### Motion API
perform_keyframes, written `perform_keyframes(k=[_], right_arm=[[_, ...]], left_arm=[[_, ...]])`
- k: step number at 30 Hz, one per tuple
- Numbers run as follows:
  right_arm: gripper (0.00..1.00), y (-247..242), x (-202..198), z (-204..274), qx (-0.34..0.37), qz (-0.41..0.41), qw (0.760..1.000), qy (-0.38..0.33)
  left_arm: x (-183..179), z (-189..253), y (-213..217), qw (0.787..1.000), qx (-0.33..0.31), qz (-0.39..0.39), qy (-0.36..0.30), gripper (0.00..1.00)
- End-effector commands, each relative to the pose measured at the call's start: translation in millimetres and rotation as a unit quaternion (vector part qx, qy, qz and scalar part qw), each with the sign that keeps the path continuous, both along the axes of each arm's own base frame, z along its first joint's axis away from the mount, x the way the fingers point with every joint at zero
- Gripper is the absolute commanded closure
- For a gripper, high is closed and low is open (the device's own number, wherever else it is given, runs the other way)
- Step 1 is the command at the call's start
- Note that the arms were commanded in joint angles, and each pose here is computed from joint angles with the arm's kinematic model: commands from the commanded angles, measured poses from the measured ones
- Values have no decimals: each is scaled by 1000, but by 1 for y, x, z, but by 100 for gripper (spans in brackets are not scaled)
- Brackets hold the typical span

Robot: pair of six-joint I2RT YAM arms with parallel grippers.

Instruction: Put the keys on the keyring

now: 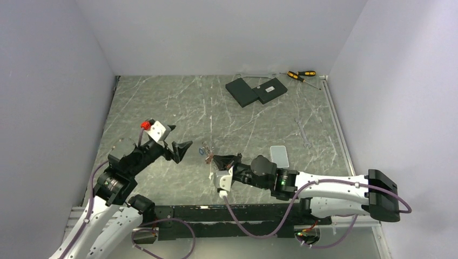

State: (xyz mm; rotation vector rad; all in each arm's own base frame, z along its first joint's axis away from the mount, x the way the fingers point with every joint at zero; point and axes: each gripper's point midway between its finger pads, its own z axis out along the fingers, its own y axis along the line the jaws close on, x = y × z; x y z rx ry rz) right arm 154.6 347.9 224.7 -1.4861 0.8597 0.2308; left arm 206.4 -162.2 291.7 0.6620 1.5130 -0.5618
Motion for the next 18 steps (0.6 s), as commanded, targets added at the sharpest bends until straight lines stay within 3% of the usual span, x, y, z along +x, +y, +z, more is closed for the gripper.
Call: perform_keyframes(k=[1, 8, 14, 18], right_arm=[[100, -12, 11, 86, 133, -49, 983, -117], [100, -29, 6, 111, 207, -65, 966, -145], [100, -47, -2, 138, 287, -44, 953, -84], [100, -70, -17, 160, 342, -2, 936, -79]], left_arm=[[14, 18, 30, 995, -18, 99, -9, 9], [15, 20, 31, 993, -43, 107, 3, 1], [21, 18, 33, 991, -52, 125, 17, 1], [17, 19, 28, 993, -48, 105, 14, 1]])
